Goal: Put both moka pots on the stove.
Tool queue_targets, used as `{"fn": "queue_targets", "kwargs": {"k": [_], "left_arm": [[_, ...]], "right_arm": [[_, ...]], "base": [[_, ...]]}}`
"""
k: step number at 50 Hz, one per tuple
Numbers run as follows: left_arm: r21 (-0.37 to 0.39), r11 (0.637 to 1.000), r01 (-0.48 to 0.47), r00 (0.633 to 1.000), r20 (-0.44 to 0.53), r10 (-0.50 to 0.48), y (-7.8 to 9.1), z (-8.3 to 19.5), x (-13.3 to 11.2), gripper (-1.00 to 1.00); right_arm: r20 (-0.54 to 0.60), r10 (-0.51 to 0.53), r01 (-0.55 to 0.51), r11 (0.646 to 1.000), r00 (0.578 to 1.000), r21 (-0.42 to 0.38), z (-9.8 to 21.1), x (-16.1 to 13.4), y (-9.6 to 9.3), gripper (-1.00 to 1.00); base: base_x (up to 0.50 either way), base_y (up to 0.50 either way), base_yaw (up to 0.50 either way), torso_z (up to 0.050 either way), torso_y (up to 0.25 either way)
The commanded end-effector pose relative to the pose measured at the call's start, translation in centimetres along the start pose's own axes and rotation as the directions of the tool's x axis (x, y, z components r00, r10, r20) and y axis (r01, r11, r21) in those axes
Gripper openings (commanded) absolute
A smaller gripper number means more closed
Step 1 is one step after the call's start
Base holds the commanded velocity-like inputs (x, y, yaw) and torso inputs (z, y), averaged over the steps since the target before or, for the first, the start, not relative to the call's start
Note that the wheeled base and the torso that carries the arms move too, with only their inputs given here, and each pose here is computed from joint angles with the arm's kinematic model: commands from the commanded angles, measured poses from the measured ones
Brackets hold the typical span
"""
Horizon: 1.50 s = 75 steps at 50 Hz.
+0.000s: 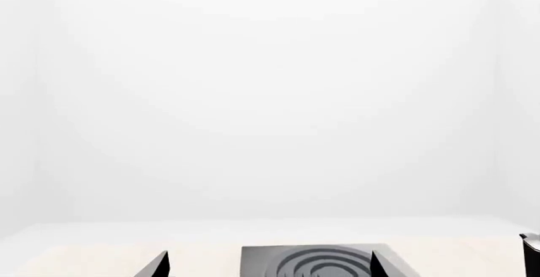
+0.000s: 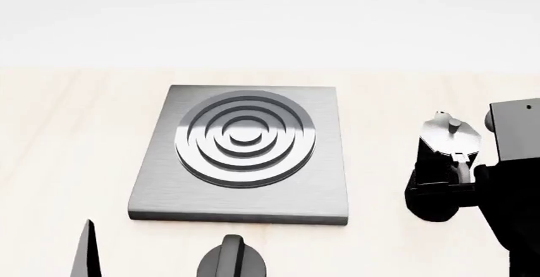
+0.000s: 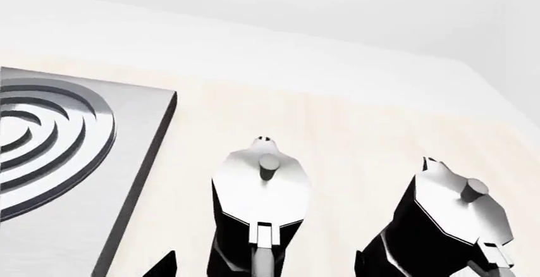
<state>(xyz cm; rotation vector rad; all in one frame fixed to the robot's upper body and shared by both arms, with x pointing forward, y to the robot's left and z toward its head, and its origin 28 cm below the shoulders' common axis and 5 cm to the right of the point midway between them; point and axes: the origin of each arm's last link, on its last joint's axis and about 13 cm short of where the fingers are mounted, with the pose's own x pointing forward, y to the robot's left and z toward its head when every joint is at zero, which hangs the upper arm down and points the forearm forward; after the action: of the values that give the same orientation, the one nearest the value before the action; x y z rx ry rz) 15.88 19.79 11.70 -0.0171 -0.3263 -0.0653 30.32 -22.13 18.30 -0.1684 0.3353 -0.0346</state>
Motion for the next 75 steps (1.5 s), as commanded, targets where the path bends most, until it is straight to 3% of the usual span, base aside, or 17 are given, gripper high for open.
{"fn": "queue_targets", "kwargs": {"k": [1, 75], "left_arm": [[0.001, 1.000, 0.004, 1.000, -0.005, -0.004, -0.1, -0.1, 0.0, 1.00], [0.004, 1.000, 0.016, 1.000, -0.012, -0.016, -0.3, -0.4, 0.0, 1.00]], "right_arm": [[-0.017, -0.005, 0.005, 1.000, 1.000, 0.004, -0.8, 1.0, -0.2, 1.00], [-0.078, -0.013, 0.016, 0.999, 0.997, 0.049, -4.7, 4.1, 0.9, 1.00]], "base": [[0.00, 0.00, 0.00, 0.000, 0.000], [0.00, 0.00, 0.00, 0.000, 0.000]]}}
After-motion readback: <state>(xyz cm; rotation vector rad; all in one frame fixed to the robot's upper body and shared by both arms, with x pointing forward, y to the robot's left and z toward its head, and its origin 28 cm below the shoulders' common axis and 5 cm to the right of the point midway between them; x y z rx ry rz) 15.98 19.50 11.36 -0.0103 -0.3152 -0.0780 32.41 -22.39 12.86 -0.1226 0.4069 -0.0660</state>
